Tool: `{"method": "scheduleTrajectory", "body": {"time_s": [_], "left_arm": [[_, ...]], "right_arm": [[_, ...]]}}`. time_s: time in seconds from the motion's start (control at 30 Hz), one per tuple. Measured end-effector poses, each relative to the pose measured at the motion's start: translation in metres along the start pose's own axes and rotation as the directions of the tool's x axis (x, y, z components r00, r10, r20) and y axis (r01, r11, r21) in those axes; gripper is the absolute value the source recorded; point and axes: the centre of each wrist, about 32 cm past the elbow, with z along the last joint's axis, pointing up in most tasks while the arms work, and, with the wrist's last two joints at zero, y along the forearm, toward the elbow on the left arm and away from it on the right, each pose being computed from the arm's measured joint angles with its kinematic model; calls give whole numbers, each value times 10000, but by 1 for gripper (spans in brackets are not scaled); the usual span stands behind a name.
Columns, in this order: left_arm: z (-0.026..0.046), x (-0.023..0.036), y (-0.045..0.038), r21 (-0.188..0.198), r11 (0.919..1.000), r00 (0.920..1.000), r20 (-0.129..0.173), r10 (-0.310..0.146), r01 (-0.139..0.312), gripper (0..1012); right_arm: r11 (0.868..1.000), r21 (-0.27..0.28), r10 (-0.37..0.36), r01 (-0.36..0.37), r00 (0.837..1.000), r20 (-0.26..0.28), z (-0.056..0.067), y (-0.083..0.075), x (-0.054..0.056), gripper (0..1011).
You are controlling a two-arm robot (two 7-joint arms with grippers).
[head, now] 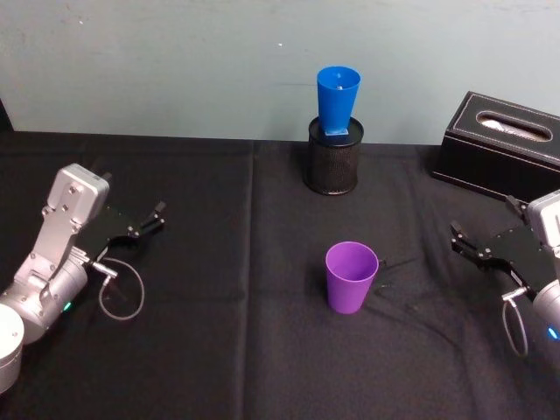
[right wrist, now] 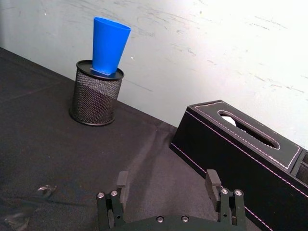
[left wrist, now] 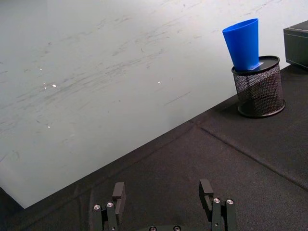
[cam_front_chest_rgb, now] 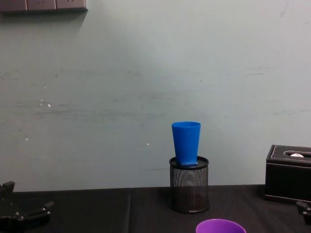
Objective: Pick up one cup with a gripper and tap it against the other cup.
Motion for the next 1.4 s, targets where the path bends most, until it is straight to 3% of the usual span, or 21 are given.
{"method": "scheduleTrajectory", "body": {"time_s": [1.4], "left_arm": [[0, 0, 0, 0, 10000, 10000, 0, 0, 0, 1005]], "right_arm": [[10000, 0, -1, 1, 10000, 0, 0, 0, 0, 1003]]}}
